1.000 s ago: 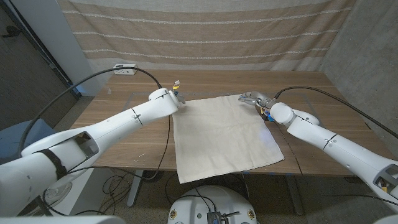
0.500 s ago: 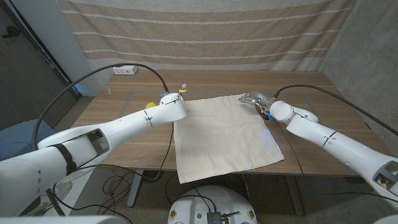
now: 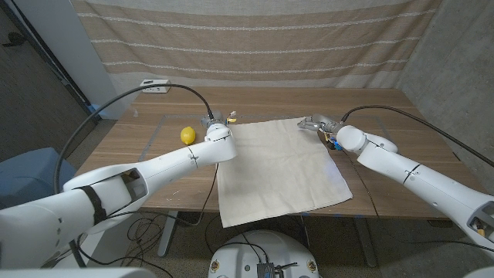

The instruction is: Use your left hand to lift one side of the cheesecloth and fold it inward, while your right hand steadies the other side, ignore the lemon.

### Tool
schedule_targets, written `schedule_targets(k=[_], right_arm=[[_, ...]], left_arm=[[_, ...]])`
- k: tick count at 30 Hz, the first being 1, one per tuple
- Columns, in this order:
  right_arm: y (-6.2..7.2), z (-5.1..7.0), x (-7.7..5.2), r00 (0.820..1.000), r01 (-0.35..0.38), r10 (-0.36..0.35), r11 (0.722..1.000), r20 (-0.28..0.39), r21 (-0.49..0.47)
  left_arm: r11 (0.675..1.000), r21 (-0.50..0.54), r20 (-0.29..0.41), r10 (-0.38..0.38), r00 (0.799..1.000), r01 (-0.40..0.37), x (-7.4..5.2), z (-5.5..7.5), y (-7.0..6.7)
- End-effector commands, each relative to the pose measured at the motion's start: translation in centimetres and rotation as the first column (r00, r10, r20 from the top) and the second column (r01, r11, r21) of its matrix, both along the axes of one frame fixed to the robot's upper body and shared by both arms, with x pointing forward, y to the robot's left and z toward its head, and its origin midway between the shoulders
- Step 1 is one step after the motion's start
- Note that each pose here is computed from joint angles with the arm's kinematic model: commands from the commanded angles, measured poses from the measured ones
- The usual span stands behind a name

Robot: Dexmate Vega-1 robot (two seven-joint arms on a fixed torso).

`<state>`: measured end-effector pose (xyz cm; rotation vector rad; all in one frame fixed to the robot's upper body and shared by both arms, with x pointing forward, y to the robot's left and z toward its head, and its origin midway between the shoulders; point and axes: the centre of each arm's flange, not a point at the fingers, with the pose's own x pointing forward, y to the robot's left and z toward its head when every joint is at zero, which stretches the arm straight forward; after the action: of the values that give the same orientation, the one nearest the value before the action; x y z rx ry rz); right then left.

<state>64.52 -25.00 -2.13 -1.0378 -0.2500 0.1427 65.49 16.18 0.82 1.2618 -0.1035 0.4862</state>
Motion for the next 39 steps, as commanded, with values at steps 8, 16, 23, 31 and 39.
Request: schedule_targets(k=[8, 16, 23, 31, 39], right_arm=[[-0.3, 0.0, -0.4, 1.000, -0.002, 0.002, 1.000, 0.013, 0.004], [-0.1, 0.0, -0.4, 1.000, -0.006, 0.006, 1.000, 0.015, -0.001], [0.0, 0.2, -0.4, 1.000, -0.012, 0.012, 1.000, 0.020, -0.006], [0.0, 0.3, -0.4, 1.000, -0.009, 0.009, 1.000, 0.024, -0.005], [-0.2, 0.4, -0.4, 1.000, -0.003, 0.003, 1.000, 0.028, -0.004]], left_arm=[[0.979, 0.154, 0.008, 0.133, 0.991, -0.133, -2.7, 2.0, -1.5], [0.948, 0.206, -0.166, 0.277, 0.946, -0.241, -2.4, 2.0, -1.8], [0.936, 0.224, -0.224, 0.320, 0.920, -0.271, -1.6, 1.7, -1.6], [0.944, 0.216, -0.235, 0.299, 0.925, -0.251, -0.4, 1.3, -1.3], [0.954, 0.228, -0.201, 0.243, 0.949, -0.196, 0.2, 0.9, -1.7]])
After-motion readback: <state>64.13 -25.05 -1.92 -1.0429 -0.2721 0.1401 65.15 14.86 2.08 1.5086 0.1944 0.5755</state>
